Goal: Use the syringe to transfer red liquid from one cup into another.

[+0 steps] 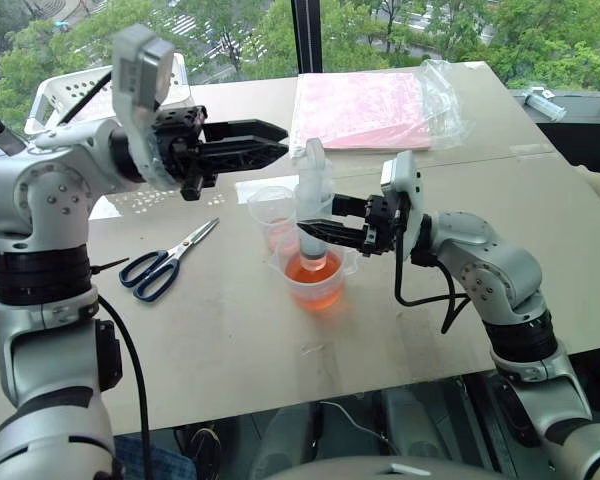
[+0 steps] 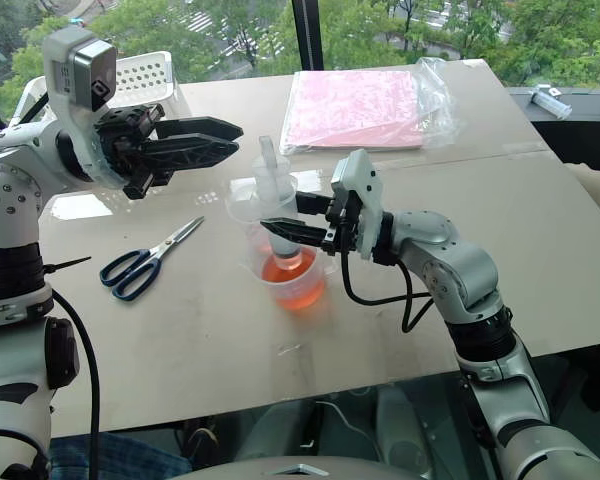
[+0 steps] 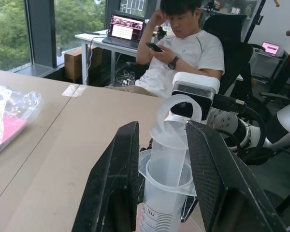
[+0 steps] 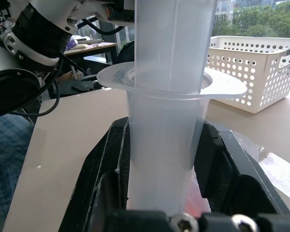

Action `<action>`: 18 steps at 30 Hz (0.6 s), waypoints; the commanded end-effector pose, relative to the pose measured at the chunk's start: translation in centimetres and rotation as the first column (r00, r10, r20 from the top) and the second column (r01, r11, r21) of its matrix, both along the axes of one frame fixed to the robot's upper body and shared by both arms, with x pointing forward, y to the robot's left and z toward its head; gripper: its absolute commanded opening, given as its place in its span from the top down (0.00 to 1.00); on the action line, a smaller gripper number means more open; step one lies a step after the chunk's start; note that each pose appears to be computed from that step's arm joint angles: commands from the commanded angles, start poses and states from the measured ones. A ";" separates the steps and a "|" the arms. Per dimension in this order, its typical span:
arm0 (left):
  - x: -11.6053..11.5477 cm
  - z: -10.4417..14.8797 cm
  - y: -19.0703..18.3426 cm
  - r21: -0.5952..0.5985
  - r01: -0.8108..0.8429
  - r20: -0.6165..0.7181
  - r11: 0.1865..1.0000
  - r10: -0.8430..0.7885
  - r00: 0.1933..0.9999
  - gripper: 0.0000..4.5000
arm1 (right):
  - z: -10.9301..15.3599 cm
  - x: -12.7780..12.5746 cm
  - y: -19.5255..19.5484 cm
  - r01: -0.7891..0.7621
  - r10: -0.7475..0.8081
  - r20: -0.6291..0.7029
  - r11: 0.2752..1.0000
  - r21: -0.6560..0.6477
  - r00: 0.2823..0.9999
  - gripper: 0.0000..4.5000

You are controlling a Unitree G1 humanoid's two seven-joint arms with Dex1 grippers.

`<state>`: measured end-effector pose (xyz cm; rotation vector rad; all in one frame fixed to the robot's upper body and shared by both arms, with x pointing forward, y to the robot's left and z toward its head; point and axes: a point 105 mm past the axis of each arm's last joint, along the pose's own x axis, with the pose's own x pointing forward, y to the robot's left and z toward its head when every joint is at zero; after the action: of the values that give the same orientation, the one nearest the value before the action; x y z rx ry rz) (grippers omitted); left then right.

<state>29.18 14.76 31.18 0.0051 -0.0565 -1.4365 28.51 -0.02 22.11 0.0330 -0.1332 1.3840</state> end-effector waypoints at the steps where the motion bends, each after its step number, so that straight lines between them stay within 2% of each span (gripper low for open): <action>1: 0.1 1.5 1.2 -0.009 -0.054 0.071 0.999 0.054 0.996 0.66 | 3.6 -1.0 -0.2 -0.037 0.027 0.088 0.994 0.105 0.996 0.68; 7: 2.2 1.7 3.5 -0.032 -0.213 0.086 0.977 0.215 0.973 0.66 | 7.6 -0.8 -0.3 -0.054 0.028 0.126 0.977 0.208 0.992 0.68; 11: 2.6 2.6 4.7 -0.056 -0.260 0.114 0.964 0.265 0.957 0.66 | 9.3 -0.3 -0.1 -0.059 0.028 0.127 0.966 0.252 0.991 0.68; 18: 3.0 4.6 6.6 -0.122 -0.314 0.142 0.942 0.329 0.933 0.66 | 9.7 2.2 1.2 0.012 -0.045 0.127 0.968 0.250 0.991 0.68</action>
<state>32.63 20.57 34.01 0.0219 -0.1779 -1.1274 30.72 0.71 30.64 0.1890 -0.3559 1.3478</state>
